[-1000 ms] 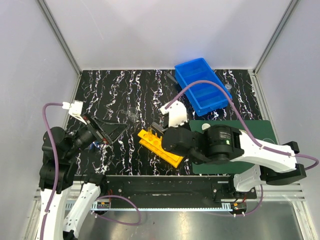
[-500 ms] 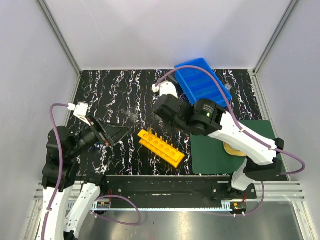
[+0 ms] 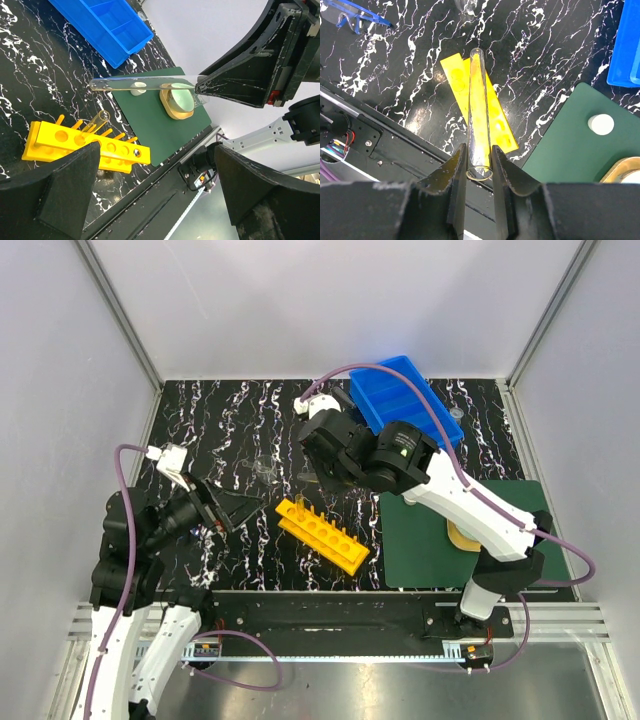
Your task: Organize the chemistry lab equipment
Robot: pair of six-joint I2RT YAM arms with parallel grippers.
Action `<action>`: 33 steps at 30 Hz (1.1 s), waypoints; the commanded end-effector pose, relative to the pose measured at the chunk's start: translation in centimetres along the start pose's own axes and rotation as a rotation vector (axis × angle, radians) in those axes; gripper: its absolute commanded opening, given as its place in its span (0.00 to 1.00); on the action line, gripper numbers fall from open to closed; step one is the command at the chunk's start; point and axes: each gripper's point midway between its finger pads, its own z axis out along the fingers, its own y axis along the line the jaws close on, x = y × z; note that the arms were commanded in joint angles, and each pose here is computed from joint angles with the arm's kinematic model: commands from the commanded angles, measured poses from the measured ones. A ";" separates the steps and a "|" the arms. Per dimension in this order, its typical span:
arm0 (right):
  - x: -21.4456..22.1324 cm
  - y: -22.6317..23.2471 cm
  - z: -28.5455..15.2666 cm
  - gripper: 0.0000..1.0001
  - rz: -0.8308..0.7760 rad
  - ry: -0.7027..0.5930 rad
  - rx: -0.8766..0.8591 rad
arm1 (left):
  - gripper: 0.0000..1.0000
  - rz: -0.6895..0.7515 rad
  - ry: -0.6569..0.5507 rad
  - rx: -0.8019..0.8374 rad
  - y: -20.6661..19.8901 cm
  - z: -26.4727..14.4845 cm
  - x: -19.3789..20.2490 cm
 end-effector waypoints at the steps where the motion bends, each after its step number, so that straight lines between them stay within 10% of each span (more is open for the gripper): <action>1: 5.6 -3.4 -2.4 0.00 -0.083 0.241 0.085 | 0.99 0.042 0.012 0.003 0.2 0.2 0.0; 33: 10.3 -4.4 -1.1 0.00 0.007 0.413 -0.029 | 0.99 0.039 0.069 -0.006 1.4 0.6 1.3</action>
